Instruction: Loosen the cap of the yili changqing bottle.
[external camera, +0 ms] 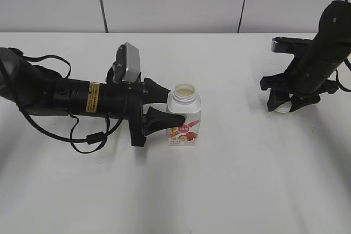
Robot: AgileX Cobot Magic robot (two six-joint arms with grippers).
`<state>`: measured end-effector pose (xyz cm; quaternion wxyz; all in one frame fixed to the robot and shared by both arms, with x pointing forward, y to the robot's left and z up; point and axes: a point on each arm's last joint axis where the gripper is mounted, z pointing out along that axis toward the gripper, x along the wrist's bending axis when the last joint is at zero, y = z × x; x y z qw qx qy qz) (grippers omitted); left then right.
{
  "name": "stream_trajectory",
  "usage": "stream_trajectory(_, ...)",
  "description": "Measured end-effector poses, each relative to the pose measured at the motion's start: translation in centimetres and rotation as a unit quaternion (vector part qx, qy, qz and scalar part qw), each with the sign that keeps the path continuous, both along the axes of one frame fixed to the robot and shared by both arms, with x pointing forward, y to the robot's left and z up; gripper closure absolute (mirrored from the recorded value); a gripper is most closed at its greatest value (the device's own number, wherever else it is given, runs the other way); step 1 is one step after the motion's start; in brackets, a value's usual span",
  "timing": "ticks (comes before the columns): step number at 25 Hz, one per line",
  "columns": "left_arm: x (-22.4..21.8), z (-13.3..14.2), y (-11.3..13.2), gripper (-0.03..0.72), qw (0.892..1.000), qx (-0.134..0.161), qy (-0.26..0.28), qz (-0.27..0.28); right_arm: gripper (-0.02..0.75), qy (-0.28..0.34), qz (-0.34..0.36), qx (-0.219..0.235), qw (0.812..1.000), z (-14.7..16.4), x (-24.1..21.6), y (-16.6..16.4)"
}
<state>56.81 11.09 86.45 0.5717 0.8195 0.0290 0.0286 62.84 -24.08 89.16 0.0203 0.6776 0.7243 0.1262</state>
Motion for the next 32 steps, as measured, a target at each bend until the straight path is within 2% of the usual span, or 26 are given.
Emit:
stream_trajectory(2,0.0,0.0,0.0,0.291,1.000,0.000,0.000,0.001,0.339,0.000,0.000,0.000,1.000,0.0,0.0,0.0)
stream_trajectory(6,0.0,0.0,0.0,0.291,1.000,-0.001,0.000,0.001,0.158,0.003,0.001,0.000,1.000,0.0,-0.1,0.0)
stream_trajectory(8,0.0,0.0,0.0,0.291,1.000,-0.001,0.000,0.001,0.111,0.005,0.001,0.000,1.000,0.0,-0.1,0.0)
stream_trajectory(13,0.0,0.0,0.0,0.284,1.000,-0.001,0.000,0.002,0.108,0.029,0.003,0.002,1.000,-0.1,-0.5,0.1)
stream_trajectory(14,0.0,0.0,0.0,0.260,1.000,-0.001,0.000,0.001,0.111,0.036,0.005,0.003,0.999,0.0,-0.6,0.1)
stream_trajectory(18,0.2,0.3,0.2,0.088,1.000,0.000,-0.005,0.006,0.126,0.034,0.007,0.006,0.999,1.0,-0.9,0.1)
stream_trajectory(19,0.3,0.5,0.3,0.072,1.000,-0.001,-0.007,0.007,0.131,0.029,0.008,0.007,1.000,1.5,-0.9,0.1)
stream_trajectory(24,0.6,1.7,1.4,0.063,1.000,0.002,-0.004,0.014,0.142,0.004,0.008,0.013,1.000,4.0,-1.1,0.1)
stream_trajectory(32,0.4,3.7,3.6,0.092,0.998,0.059,0.013,-0.006,0.142,-0.048,0.009,0.026,0.998,8.6,-1.9,0.2)
